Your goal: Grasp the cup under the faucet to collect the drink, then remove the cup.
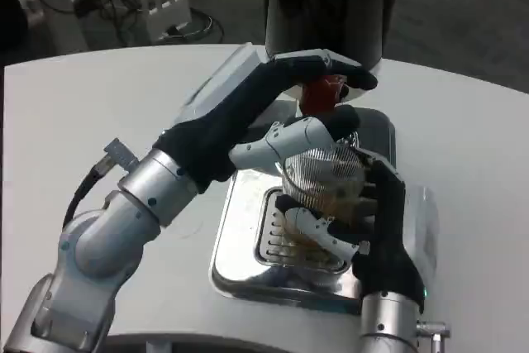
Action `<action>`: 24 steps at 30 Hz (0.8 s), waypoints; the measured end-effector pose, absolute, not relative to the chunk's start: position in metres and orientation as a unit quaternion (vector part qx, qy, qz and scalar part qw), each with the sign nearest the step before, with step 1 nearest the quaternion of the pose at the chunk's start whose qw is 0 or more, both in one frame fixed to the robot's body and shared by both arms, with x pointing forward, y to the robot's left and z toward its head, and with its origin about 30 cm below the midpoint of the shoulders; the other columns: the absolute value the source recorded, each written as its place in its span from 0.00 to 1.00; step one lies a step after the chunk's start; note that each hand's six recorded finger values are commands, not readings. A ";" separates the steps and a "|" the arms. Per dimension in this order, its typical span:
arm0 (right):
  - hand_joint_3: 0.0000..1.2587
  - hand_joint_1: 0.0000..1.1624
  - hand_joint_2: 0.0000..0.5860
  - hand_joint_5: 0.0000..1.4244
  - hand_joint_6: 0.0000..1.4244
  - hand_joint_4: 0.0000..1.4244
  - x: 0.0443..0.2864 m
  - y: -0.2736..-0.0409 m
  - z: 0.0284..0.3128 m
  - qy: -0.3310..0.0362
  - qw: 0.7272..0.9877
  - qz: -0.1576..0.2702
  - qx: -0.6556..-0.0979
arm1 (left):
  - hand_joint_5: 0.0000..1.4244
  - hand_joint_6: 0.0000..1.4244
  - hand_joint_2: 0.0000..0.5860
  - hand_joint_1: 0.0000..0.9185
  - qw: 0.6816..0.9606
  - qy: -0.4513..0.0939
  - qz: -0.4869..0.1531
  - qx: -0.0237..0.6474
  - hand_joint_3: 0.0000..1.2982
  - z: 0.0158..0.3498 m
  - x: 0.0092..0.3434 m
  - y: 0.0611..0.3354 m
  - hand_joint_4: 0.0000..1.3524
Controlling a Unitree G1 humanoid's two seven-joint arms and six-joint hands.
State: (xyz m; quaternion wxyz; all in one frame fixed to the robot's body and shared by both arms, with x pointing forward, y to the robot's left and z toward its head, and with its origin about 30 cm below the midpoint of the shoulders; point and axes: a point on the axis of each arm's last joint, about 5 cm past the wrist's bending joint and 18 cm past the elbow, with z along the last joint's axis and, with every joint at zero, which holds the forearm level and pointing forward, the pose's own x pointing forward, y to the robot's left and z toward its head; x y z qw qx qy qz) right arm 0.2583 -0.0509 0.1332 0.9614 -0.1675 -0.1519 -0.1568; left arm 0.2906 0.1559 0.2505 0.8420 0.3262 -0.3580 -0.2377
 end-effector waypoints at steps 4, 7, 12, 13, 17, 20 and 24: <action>0.57 0.77 0.27 0.75 0.77 0.62 0.258 -0.051 0.133 -0.153 0.961 -0.161 -0.167 | 0.16 0.14 0.09 0.00 0.852 -0.348 -0.245 0.305 0.18 0.249 0.292 0.157 0.08; 0.62 0.78 0.23 0.78 0.82 0.65 0.258 -0.051 0.133 -0.154 0.961 -0.161 -0.166 | 0.11 0.11 0.09 0.00 0.862 -0.340 -0.248 0.283 0.07 0.248 0.292 0.158 0.01; 0.65 0.78 0.24 0.81 0.87 0.67 0.253 -0.056 0.134 -0.162 0.960 -0.155 -0.165 | 0.03 0.03 0.09 0.00 0.876 -0.324 -0.266 0.238 0.00 0.245 0.291 0.158 0.00; 0.65 0.78 0.24 0.81 0.87 0.67 0.250 -0.058 0.135 -0.165 0.960 -0.153 -0.164 | 0.01 0.02 0.09 0.00 0.879 -0.321 -0.269 0.229 0.00 0.243 0.290 0.158 0.00; 0.65 0.78 0.24 0.82 0.88 0.67 0.241 -0.066 0.135 -0.171 0.960 -0.153 -0.162 | 0.00 0.01 0.09 0.00 0.885 -0.311 -0.278 0.205 0.00 0.244 0.290 0.159 0.00; 0.65 0.78 0.24 0.82 0.88 0.67 0.234 -0.071 0.135 -0.175 0.959 -0.152 -0.161 | 0.00 0.00 0.09 0.00 0.890 -0.302 -0.283 0.192 0.00 0.242 0.286 0.161 0.00; 0.66 0.78 0.24 0.82 0.89 0.68 0.226 -0.073 0.137 -0.176 0.963 -0.144 -0.147 | 0.00 0.00 0.08 0.00 0.898 -0.290 -0.283 0.174 0.00 0.238 0.278 0.164 0.00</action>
